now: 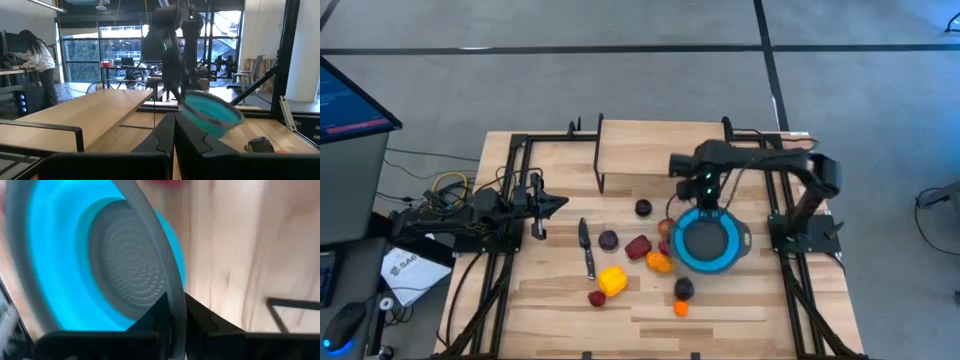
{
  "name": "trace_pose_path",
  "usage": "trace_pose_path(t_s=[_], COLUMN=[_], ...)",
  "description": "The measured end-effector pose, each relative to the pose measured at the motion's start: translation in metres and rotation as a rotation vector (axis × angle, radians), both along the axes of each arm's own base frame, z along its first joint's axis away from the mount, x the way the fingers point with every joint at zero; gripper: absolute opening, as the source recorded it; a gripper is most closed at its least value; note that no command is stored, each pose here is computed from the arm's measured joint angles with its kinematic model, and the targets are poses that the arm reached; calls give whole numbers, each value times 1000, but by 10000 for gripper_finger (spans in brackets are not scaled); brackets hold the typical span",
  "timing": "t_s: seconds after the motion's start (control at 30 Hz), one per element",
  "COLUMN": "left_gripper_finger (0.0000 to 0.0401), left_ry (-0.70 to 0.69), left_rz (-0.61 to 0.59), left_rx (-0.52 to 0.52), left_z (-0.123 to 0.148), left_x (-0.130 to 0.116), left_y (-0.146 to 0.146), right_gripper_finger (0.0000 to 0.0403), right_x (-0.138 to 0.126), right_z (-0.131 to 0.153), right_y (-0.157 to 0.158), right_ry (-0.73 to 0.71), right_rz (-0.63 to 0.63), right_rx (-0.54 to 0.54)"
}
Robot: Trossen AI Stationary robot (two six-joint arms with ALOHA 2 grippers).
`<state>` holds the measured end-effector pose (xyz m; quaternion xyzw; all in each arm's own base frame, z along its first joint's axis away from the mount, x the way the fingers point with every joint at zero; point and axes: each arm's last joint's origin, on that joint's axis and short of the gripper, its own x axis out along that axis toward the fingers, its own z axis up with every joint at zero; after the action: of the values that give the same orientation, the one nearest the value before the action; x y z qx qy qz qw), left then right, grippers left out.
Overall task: Pick & Place Fruit
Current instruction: Put the blue strainer bowl on the shelf
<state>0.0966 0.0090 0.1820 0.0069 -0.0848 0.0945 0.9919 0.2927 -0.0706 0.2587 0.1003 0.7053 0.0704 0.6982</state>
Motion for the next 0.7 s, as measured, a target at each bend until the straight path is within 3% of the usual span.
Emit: trace_pose_path(t_s=[0.2,0.43,0.53,0.7], left_gripper_finger=[2,2,2,2], left_ry=[19,35,21,-5], left_rz=[1,4,4,4], left_rx=[-1,-2,-1,0], left_z=[-1,-2,-1,2], left_x=[2,5,6,7], left_y=[0,0,0,0], right_gripper_finger=[15,30,13,17], right_x=[-6,8,10,5], right_z=[49,92,97,79], right_y=[-12,-55,-78,-117], right_ry=[-425,-892,-976,-926], right_rz=[-144,-541,-688,-887], right_rx=[31,22,59,69])
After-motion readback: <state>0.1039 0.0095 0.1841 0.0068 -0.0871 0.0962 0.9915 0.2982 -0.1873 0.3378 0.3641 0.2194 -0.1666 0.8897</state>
